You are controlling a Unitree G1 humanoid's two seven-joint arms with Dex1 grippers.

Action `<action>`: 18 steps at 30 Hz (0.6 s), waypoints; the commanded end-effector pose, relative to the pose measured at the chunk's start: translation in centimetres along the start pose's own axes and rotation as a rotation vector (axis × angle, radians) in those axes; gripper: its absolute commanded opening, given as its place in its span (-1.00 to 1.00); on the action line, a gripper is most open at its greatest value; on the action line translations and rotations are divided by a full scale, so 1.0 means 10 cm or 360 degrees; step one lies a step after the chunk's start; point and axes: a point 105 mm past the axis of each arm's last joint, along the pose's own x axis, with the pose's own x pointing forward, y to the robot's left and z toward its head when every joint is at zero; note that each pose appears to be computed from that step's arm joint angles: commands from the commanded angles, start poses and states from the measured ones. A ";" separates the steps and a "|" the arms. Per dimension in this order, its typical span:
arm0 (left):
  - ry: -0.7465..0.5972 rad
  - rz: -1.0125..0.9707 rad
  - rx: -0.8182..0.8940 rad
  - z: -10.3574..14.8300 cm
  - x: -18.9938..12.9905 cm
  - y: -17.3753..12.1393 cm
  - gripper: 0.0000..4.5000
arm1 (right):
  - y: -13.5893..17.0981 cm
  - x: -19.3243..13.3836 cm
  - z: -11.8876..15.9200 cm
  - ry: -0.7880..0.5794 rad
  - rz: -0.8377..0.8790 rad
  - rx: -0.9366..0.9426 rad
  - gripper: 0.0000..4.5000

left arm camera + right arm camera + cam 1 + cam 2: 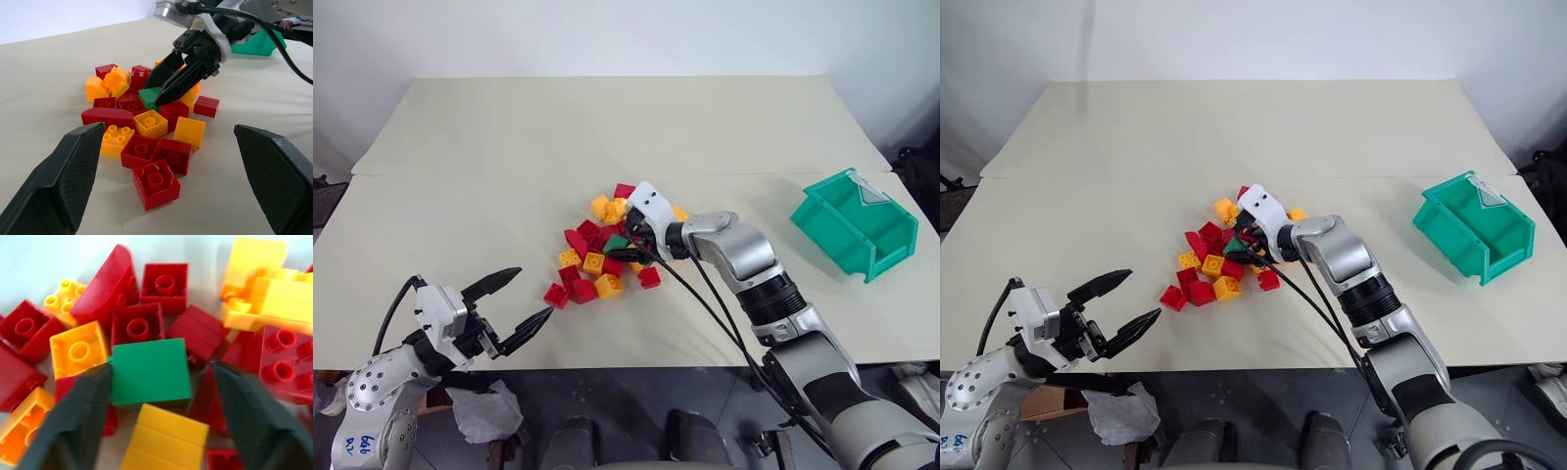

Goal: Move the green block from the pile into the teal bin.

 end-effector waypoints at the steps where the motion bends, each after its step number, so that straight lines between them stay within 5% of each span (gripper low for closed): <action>1: -0.0039 -0.0006 0.0057 0.08 0.01 -0.01 1.00 | 0.04 -0.01 0.08 -0.0005 0.0032 -0.0075 -0.18; 7: -0.0043 -0.0010 0.0067 0.09 0.03 0.00 1.00 | 0.03 -0.09 0.16 -0.0087 0.0056 -0.0116 -0.20; 13: -0.0087 -0.0098 0.0061 0.13 0.15 -0.04 1.00 | -0.09 -0.58 0.50 -0.0684 0.0094 -0.0139 -0.20; 18: -0.0127 -0.0230 0.0040 0.15 0.32 -0.11 1.00 | -0.26 -1.11 0.45 -0.0938 -0.0077 -0.0214 -0.20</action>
